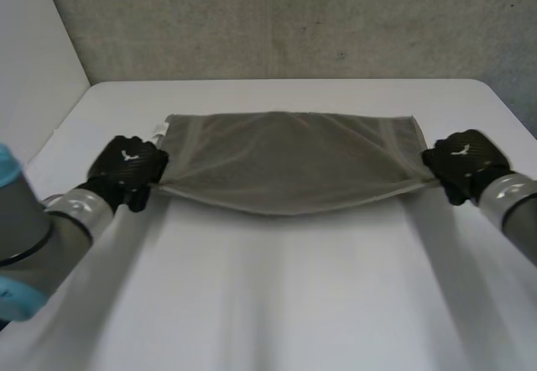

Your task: Fold the towel.

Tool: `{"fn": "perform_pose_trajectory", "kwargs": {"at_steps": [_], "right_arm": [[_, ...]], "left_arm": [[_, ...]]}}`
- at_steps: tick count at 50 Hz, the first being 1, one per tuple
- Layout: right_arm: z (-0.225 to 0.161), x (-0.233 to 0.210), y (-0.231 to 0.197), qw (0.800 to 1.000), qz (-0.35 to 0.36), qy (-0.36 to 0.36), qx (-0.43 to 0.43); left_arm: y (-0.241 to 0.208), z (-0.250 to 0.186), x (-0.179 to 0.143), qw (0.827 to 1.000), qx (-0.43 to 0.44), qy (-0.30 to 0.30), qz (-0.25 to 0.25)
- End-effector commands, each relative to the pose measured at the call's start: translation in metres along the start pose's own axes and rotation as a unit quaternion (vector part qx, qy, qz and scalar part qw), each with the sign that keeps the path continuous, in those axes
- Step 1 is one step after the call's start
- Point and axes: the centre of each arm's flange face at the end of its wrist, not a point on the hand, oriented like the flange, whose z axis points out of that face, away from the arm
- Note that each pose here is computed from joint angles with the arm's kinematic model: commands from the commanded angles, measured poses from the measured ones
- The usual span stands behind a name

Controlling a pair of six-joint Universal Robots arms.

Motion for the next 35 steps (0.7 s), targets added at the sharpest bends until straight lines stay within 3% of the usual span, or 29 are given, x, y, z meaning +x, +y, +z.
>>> {"fn": "perform_pose_trajectory", "kwargs": {"at_steps": [1,11,16,18,21,28,35], "right_arm": [[-0.045,0.021,-0.020,1.000,0.008,0.001,-0.009],[-0.047,0.033,-0.027,1.000,-0.008,-0.018,-0.018],[-0.007,0.033,-0.014,0.999,-0.006,-0.036,-0.036],[0.022,0.023,-0.012,0.998,-0.004,-0.054,-0.033],[0.051,0.016,-0.012,0.998,0.000,-0.052,-0.033],[0.105,0.020,0.003,0.999,0.000,-0.002,-0.049],[0.150,0.015,0.006,0.999,-0.010,0.024,-0.019]], "left_arm": [[-0.019,-0.042,-0.038,0.998,0.007,-0.070,0.002],[-0.031,-0.046,-0.041,0.998,0.036,-0.051,0.007],[-0.018,-0.013,-0.027,1.000,0.026,-0.016,0.000],[-0.021,0.015,-0.008,0.999,0.037,0.016,0.007],[-0.019,0.027,-0.006,0.999,0.038,0.018,0.008],[0.002,0.107,-0.020,0.998,0.032,-0.046,0.017],[0.013,0.150,-0.021,0.998,0.022,-0.055,0.017]]}}
